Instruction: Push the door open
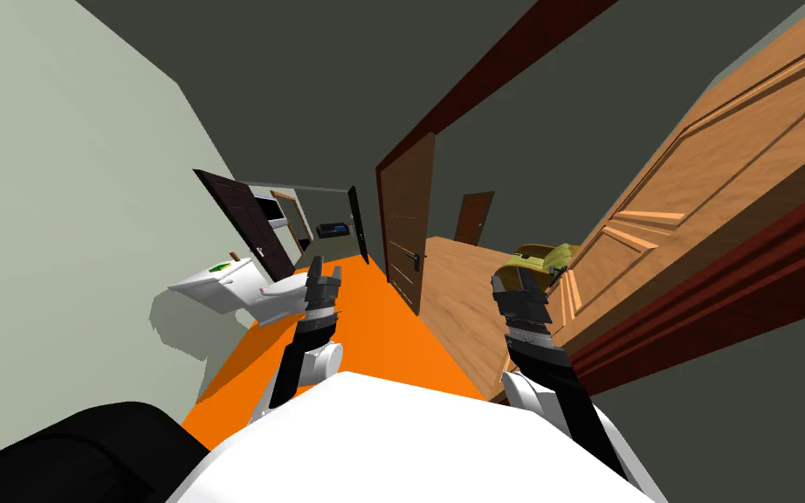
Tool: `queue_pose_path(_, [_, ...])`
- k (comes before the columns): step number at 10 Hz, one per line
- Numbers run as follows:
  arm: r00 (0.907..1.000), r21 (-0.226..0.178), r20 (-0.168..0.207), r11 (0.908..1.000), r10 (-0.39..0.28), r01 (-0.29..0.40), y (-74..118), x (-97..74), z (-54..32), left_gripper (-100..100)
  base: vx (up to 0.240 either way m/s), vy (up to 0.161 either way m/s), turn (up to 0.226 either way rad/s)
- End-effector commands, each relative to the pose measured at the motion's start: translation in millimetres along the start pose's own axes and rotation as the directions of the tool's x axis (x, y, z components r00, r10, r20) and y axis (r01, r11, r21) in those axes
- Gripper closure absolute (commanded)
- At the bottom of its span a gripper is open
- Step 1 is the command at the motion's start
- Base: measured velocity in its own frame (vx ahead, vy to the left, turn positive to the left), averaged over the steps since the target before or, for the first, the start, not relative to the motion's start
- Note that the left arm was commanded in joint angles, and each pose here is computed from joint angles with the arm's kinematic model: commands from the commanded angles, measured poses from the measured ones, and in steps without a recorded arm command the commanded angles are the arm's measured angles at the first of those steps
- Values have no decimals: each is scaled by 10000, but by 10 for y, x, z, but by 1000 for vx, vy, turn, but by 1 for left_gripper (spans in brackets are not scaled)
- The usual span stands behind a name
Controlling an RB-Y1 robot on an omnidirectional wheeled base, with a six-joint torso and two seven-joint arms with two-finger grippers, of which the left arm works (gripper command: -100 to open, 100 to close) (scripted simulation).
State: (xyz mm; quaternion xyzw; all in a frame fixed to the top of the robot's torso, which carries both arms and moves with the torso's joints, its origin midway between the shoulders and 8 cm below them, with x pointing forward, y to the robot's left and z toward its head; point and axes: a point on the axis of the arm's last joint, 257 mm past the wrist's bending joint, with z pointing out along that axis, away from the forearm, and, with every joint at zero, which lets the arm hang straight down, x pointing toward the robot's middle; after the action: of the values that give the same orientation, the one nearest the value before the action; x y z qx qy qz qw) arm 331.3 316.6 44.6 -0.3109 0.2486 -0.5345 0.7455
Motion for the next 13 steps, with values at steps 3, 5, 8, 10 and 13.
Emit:
queue_pose_path(3, [9996, -422, -268, 9991, -98, 87, 306, 104, 3, -100, 79, 103, -160])
queue_pose_path(5, [9992, -630, -380, 9979, -147, 123, 454, 153, 2, -100, 112, 115, -122])
queue_pose_path(8, [9982, -993, -560, 9949, -233, 177, 707, 238, -1, -100, 66, 96, -144])
queue_pose_path(10, [9972, -1262, -685, 9918, -296, 207, 892, 302, -5, -100, 69, 107, -151])
queue_pose_path(13, [9954, -1689, -873, 9853, -406, 253, 1185, 410, -11, -100, 79, 118, -174])
